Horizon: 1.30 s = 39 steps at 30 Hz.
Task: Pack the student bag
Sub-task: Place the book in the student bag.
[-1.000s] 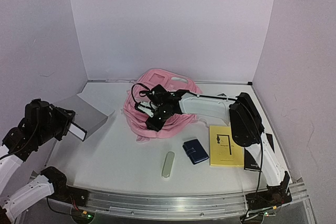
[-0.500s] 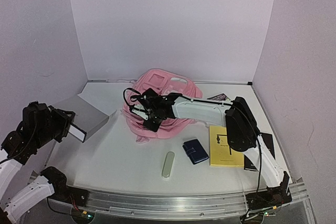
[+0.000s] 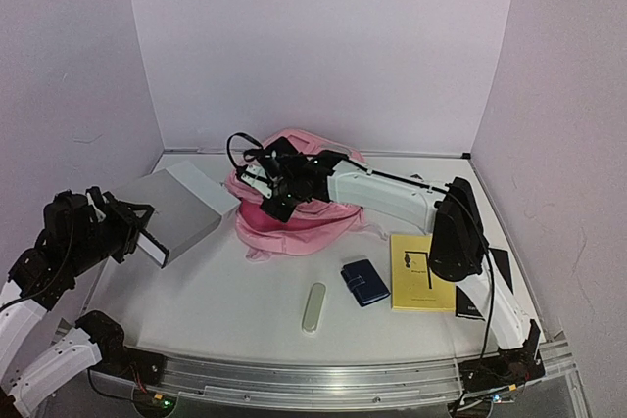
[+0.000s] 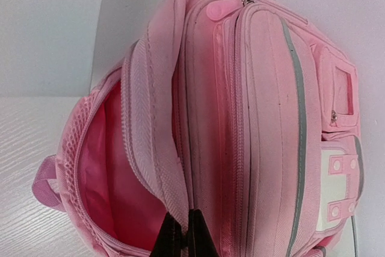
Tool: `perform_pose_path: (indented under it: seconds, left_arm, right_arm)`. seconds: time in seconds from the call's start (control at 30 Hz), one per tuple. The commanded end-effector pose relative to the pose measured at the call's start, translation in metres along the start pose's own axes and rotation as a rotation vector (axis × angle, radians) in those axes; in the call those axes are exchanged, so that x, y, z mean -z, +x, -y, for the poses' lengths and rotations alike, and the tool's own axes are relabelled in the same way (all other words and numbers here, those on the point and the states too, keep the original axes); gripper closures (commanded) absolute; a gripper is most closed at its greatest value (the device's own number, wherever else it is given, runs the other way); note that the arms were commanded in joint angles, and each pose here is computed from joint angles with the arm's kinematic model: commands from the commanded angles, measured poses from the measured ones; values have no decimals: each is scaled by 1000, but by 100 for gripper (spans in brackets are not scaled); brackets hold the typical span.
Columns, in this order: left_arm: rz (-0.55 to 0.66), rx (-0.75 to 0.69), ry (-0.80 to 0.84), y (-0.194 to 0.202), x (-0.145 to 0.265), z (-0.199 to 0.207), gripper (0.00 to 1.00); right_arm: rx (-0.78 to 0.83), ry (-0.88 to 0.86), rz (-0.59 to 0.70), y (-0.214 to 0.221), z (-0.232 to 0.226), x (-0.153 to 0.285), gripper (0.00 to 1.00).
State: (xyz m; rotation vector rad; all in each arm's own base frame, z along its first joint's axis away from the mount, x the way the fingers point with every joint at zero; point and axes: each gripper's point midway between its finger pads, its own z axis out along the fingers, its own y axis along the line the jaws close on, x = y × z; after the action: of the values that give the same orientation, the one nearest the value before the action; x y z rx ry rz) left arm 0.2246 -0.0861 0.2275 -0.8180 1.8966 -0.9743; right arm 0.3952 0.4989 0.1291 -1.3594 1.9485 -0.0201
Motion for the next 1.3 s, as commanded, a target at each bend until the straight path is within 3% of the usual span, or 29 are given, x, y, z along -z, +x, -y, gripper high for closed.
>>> perform_pose_path:
  seconds: [0.0,0.2,0.43,1.27]
  left_arm:
    - [-16,-33,155,0,2,36,98]
    - [-105,-14,220,17,-11,41,100]
    - [-145,74,343,30,-29,46,100]
    - [-167,138,544,43,-148,88,100]
  right_arm:
    - [-100,110,183,-56,59,65,100]
    - [-265,96,300,-79,100,93,100]
    - [-327,46,407,-101,115,128,100]
    - [-285,-206,461,-118,68,136,100]
